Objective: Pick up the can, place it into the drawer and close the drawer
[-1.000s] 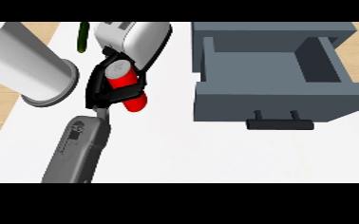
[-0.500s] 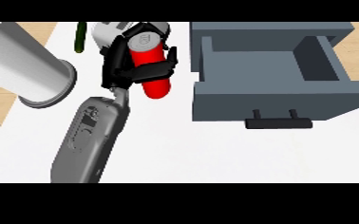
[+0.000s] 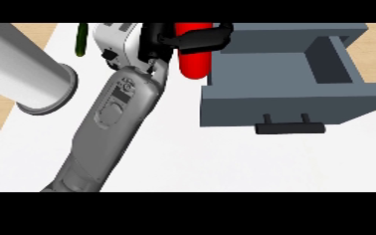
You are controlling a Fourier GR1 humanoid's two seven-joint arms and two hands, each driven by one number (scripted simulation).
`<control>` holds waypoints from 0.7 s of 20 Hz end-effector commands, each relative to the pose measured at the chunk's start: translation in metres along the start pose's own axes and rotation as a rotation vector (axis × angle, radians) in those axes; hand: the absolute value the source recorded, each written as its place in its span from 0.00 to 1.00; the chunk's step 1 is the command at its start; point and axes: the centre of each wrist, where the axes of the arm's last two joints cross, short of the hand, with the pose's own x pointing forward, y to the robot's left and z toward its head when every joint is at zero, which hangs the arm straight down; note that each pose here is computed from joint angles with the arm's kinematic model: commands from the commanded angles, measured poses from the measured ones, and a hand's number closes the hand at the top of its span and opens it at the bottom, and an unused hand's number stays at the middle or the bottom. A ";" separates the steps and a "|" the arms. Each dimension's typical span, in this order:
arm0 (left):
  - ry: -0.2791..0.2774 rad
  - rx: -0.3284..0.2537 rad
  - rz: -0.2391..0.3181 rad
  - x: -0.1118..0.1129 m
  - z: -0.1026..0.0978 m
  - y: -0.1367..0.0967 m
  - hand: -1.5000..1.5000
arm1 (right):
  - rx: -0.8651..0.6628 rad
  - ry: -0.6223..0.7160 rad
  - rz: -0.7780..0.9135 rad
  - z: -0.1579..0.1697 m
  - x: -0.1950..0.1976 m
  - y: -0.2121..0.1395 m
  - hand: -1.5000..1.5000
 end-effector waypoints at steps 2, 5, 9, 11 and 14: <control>-0.009 -0.008 -0.016 0.027 -0.016 -0.034 1.00 | 0.015 0.009 0.025 -0.013 -0.004 0.005 0.00; -0.004 0.006 -0.026 0.053 -0.039 -0.041 1.00 | 0.023 0.007 0.017 -0.002 -0.016 0.011 0.00; 0.007 0.004 -0.043 0.057 -0.049 -0.050 1.00 | 0.010 -0.020 0.016 -0.004 -0.003 0.000 0.00; 0.032 0.006 -0.062 0.043 -0.046 -0.060 1.00 | 0.021 0.004 0.009 -0.012 -0.006 -0.014 0.00; 0.039 0.007 -0.077 0.039 -0.051 -0.067 1.00 | 0.024 -0.008 -0.003 -0.010 -0.002 0.002 0.00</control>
